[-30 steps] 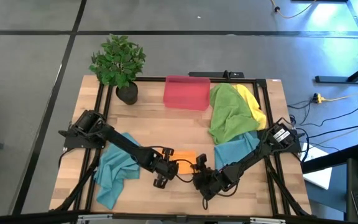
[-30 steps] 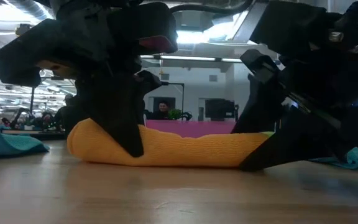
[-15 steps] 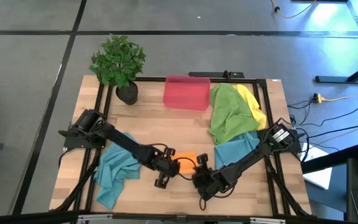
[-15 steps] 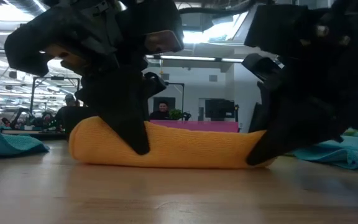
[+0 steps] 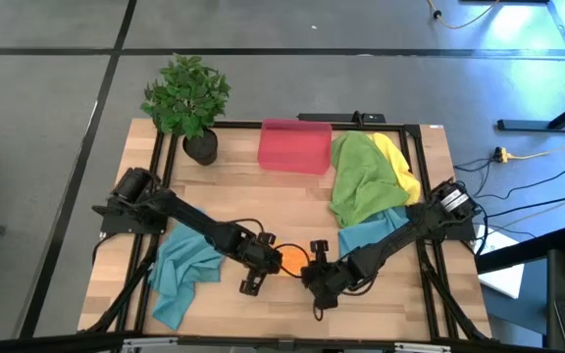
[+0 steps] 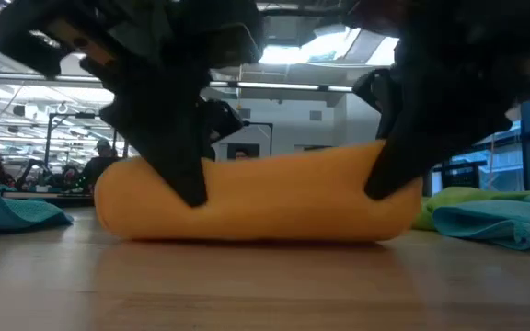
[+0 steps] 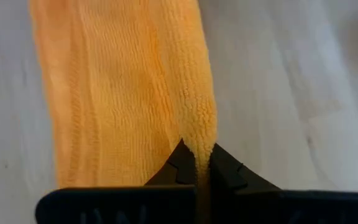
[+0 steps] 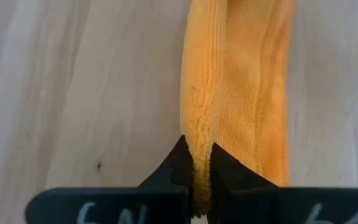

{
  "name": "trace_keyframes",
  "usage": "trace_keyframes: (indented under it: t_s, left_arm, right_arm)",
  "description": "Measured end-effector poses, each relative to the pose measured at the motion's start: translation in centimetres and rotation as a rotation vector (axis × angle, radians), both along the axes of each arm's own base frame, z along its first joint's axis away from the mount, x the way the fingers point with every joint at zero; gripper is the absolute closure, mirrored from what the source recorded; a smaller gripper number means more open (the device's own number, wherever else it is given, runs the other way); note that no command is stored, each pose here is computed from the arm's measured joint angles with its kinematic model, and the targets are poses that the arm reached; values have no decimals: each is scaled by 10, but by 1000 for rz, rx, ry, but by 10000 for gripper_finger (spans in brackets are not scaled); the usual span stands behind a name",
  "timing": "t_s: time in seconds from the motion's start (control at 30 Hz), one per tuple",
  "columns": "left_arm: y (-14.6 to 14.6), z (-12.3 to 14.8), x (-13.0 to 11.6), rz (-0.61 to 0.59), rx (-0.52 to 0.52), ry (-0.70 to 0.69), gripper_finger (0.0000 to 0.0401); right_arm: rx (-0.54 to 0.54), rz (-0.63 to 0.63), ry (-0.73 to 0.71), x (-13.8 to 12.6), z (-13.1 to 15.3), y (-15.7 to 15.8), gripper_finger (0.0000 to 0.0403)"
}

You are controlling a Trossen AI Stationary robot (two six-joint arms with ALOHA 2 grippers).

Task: Roll microfiber towels into tight, uniform cylinder then place into a basket
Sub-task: Roll the orange towel

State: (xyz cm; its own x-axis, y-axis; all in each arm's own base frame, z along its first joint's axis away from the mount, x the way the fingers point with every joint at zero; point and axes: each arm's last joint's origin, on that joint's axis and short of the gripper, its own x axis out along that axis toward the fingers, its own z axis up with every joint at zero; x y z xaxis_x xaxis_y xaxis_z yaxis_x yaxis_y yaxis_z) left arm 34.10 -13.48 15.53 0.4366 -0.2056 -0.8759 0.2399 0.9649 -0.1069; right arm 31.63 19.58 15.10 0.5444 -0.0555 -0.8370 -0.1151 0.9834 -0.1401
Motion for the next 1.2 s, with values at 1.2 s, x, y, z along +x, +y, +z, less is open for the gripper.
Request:
trace_keyframes:
  t_s: [1.2]
  left_arm:
    - [47,5,-26,120,-62,-113,253]
  right_arm:
    - [577,-257,64,0,-41,-65,383]
